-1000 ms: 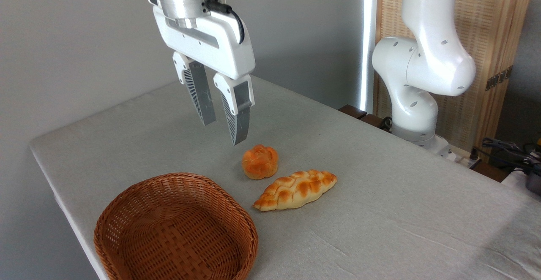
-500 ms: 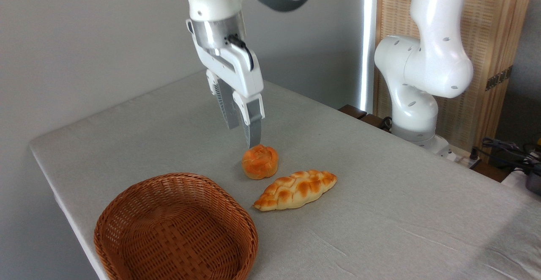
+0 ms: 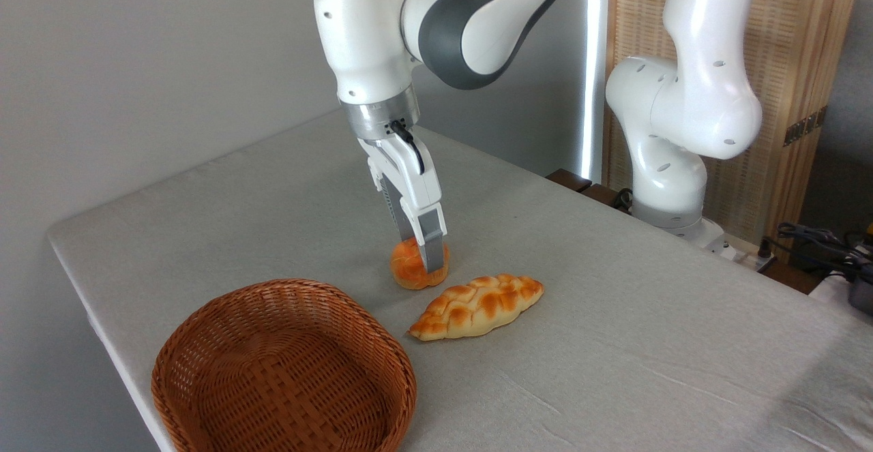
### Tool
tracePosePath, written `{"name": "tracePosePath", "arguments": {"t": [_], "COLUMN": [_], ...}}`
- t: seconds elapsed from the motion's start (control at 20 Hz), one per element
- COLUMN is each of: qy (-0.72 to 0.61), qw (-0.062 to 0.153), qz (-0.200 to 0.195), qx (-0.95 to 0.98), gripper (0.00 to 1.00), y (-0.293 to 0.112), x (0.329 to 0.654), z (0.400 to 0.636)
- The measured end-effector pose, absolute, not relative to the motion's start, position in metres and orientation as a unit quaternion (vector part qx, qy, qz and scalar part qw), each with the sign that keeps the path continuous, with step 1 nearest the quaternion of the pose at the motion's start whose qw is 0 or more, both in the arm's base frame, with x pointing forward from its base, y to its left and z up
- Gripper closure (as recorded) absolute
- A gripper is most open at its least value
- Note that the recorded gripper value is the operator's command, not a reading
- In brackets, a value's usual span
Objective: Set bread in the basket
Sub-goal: 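Close the gripper fingers around the round orange bun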
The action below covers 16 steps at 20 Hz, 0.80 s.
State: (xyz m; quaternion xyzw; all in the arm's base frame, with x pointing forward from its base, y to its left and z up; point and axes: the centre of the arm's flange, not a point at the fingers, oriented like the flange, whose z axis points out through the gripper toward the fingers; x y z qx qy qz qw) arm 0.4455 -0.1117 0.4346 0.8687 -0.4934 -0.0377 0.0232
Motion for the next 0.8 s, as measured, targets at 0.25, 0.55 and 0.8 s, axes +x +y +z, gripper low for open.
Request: {"name": "tracePosePath", "arguments": {"t": [0.25, 0.55, 0.8], "qy": [-0.496, -0.508, -0.51], "qw": [0.023, 0.023, 0.023], "qz": [-0.037, -0.038, -0.038], "qx": [0.867, 0.86, 0.859], "gripper": [0.42, 0.89, 0.93], "y": [-0.113, -0.125, -0.127], "x": [0.445, 0.445, 0.445], "z": [0.431, 0.421, 0.42]}}
